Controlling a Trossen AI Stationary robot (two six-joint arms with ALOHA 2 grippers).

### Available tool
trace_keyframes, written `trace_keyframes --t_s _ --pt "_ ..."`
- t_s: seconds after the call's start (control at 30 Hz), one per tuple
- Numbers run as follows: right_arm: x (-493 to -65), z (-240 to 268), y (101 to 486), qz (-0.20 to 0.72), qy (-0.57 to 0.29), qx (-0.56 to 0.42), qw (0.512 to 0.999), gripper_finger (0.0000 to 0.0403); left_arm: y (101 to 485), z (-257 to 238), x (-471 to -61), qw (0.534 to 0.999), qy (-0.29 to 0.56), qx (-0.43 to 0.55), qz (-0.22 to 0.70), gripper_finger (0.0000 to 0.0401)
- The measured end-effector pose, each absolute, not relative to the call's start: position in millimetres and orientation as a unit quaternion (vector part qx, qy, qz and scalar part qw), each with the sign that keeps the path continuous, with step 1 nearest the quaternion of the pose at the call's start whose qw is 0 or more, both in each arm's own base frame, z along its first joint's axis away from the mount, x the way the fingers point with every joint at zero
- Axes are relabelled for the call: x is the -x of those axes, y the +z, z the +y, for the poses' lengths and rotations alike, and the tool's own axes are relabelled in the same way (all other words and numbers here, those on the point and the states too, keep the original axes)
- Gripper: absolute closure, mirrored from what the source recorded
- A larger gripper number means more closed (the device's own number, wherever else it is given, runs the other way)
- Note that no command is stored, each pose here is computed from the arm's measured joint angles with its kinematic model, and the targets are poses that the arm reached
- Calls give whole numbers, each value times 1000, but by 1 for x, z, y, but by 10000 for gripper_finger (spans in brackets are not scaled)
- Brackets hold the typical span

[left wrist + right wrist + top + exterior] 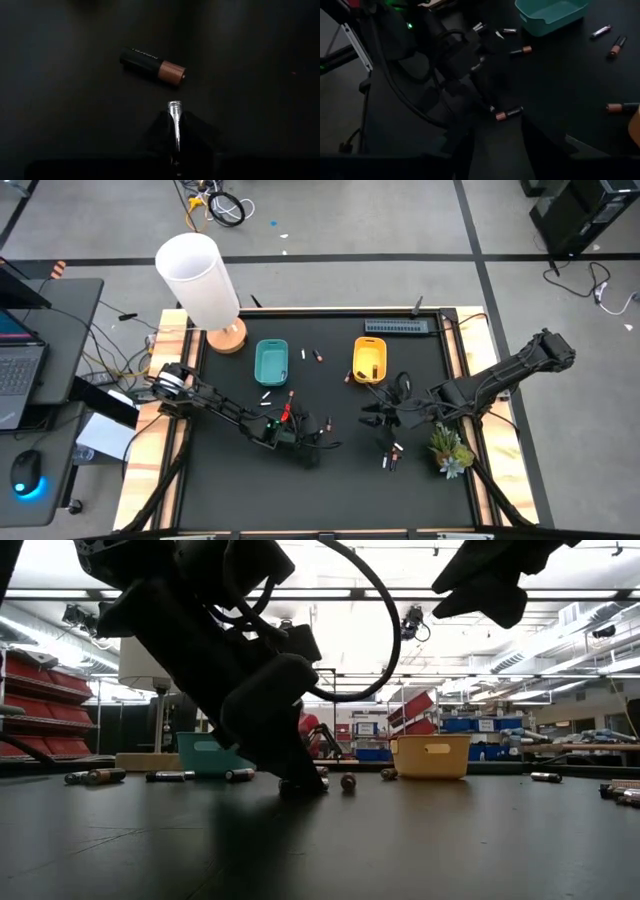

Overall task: Sort batteries
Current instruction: Put the silver battery into the blue bin

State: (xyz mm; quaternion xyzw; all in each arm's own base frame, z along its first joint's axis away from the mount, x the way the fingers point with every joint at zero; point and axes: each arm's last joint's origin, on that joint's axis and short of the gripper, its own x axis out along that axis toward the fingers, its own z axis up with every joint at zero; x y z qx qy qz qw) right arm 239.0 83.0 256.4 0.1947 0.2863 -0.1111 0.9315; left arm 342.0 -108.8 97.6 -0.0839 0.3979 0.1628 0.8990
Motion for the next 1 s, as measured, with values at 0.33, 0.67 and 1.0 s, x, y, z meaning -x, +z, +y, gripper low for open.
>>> trace_keyframes --t_s 0.33,0.67,1.0 --pt "-230 79 263 289 -112 -190 932 232 98 -107 -342 901 169 81 391 364" --pt "-229 78 262 292 -115 -191 930 234 116 -104 -336 904 174 61 386 364" --pt "-233 64 283 255 -139 -184 939 234 154 -93 -313 887 209 28 412 363"
